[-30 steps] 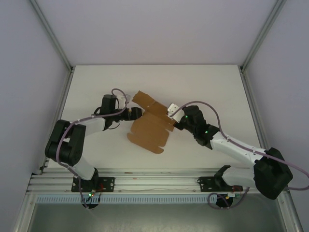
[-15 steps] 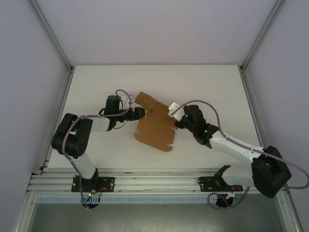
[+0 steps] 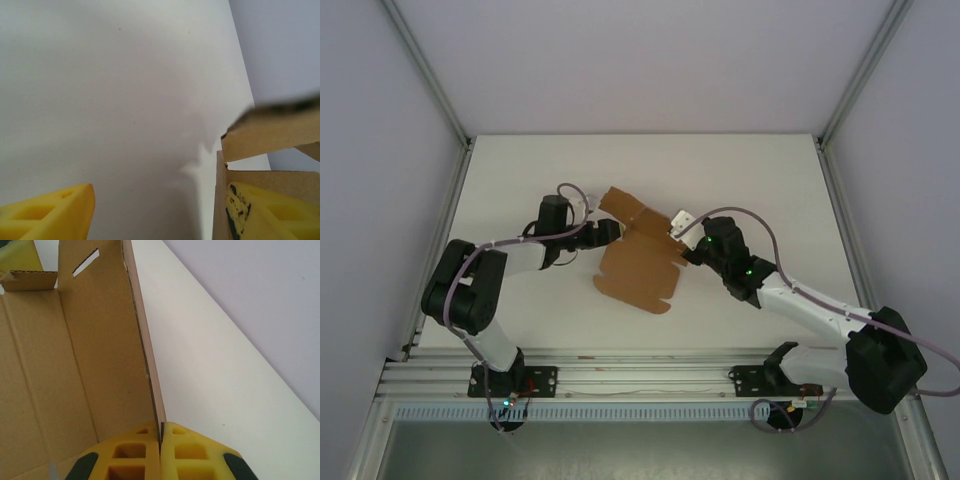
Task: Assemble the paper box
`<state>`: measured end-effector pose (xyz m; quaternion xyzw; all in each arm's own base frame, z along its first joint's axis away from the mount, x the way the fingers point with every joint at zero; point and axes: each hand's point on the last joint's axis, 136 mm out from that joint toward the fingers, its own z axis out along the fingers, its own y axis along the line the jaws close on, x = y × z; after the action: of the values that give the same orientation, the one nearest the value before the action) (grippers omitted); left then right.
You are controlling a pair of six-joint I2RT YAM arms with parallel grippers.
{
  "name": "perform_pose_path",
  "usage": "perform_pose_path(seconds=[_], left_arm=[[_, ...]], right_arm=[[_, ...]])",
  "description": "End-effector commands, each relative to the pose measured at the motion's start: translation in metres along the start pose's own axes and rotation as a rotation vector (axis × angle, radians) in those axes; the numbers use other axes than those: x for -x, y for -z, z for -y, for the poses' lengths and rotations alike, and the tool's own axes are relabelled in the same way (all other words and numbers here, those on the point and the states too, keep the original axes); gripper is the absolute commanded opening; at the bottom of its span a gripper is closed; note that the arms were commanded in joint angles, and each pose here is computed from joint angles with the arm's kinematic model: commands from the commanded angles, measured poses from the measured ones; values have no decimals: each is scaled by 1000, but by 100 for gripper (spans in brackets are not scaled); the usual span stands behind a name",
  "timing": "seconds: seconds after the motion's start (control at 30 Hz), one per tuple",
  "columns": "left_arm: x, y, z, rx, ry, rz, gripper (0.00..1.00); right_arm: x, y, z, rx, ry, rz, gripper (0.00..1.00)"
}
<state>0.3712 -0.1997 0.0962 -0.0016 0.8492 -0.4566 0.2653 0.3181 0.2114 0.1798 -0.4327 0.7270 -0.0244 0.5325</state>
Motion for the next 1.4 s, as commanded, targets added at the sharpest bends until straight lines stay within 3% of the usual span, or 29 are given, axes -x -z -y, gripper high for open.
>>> perform_pose_path(seconds=[0.0, 0.13, 0.2, 0.3, 0.37, 0.63, 1.07, 1.37], left_arm=[[-5, -1, 18, -61, -28, -30, 71], [-4, 5, 10, -18, -16, -19, 73], [-2, 10, 2, 37, -19, -7, 79], [0, 17, -14, 159, -33, -4, 79], [2, 19, -14, 166, -38, -6, 79], [2, 16, 5, 53, -42, -11, 80], [9, 31, 10, 7, -29, 31, 84], [6, 17, 28, -157, -45, -4, 80]], right_arm=[[20, 6, 3, 4, -26, 75, 0], [19, 6, 4, -1, -18, 67, 0], [18, 6, 4, 2, -15, 59, 0], [16, 6, 3, 5, -9, 49, 0], [15, 7, 3, 7, -7, 44, 0], [17, 7, 4, 8, -10, 49, 0], [15, 7, 1, 16, -4, 39, 0], [23, 7, -1, 40, -32, 78, 0]])
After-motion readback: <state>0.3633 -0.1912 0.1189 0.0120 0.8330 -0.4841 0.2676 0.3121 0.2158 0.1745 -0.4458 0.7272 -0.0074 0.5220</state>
